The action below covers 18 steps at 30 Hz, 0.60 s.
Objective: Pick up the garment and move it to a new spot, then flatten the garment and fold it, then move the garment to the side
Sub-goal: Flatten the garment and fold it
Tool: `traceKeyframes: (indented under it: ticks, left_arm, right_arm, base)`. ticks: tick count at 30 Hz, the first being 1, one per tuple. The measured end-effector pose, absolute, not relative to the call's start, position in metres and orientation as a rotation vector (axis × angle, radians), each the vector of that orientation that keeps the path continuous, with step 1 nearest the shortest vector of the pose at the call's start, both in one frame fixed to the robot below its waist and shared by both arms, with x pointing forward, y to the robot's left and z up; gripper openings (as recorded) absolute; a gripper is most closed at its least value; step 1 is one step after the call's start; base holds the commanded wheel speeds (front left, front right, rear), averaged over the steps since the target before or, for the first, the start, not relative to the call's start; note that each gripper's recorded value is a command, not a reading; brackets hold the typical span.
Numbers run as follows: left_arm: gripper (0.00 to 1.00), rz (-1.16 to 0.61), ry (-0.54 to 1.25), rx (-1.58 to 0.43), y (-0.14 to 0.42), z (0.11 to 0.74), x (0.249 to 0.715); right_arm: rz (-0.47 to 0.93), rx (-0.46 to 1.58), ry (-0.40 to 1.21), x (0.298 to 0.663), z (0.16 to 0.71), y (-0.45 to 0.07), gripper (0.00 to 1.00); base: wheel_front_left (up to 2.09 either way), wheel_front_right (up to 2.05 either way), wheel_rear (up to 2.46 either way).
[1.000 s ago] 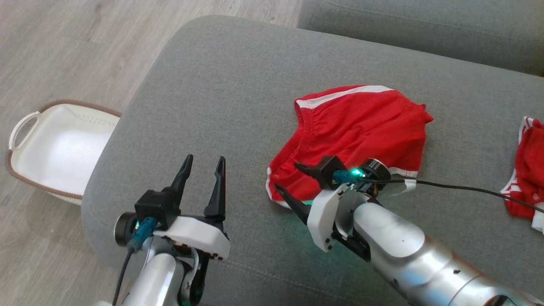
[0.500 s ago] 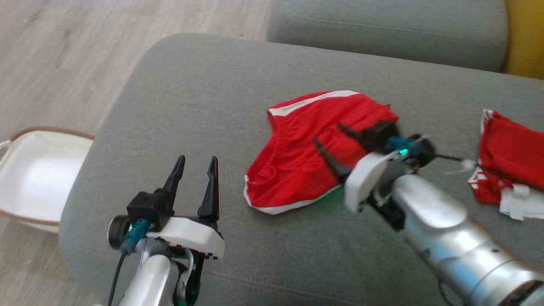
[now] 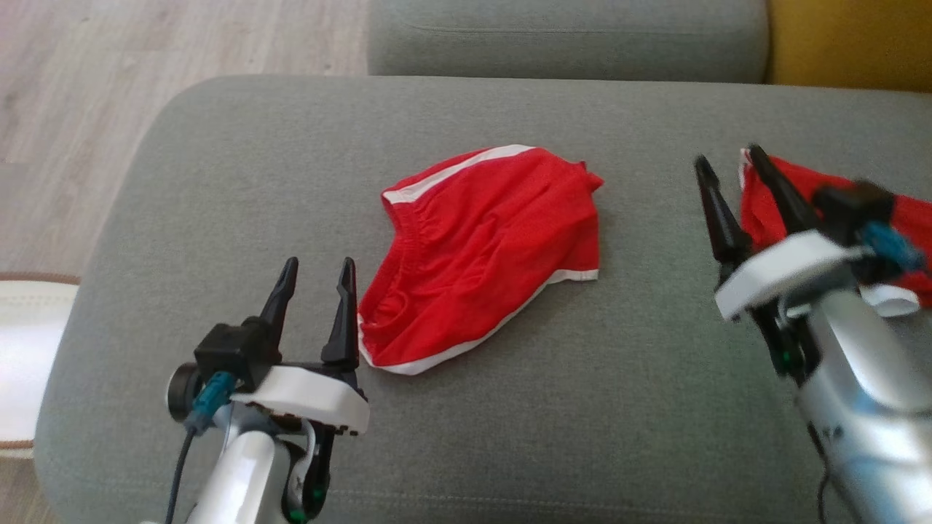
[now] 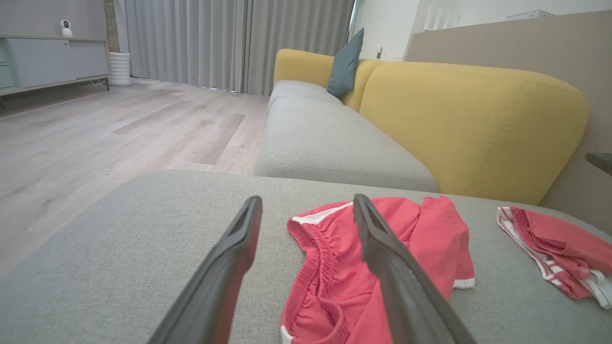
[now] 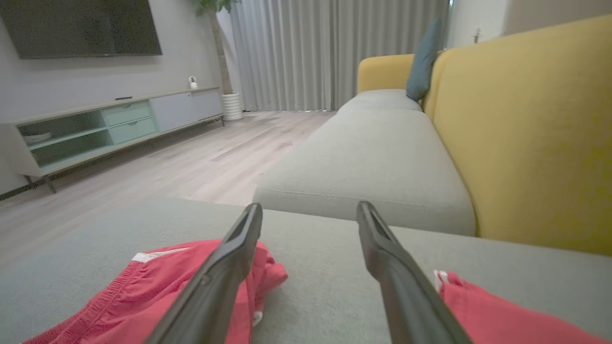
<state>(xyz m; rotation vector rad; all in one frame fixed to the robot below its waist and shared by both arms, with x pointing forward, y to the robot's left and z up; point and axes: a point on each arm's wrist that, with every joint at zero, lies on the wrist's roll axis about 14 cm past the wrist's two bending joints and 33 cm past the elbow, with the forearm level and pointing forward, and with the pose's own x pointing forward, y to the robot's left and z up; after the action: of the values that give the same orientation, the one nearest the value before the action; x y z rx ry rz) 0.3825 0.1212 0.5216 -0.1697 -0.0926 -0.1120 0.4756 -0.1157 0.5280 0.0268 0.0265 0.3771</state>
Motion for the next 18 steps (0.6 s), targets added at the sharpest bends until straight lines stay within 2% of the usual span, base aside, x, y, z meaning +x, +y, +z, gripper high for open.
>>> traceKeyframes:
  ticks: [5, 12, 18]
  left_arm:
    - [1.0, -0.136, -0.087, -0.168, 0.116, 0.519, 0.388]
    - [1.0, -0.169, -0.039, -0.172, 0.109, 0.502, 0.384]
    - [1.0, -0.23, 0.02, -0.113, 0.103, 0.481, 0.389]
  right_arm:
    - [0.255, 0.13, 0.024, 0.449, 0.51, -0.142, 1.0]
    - [0.179, 0.196, 0.084, 0.406, 0.484, -0.139, 1.0]
    - [0.165, 0.175, 0.072, 0.409, 0.495, -0.144, 1.0]
  base:
    - [0.0, 0.0, 0.0]
    - [0.0, 0.0, 0.0]
    - [0.0, 0.0, 0.0]
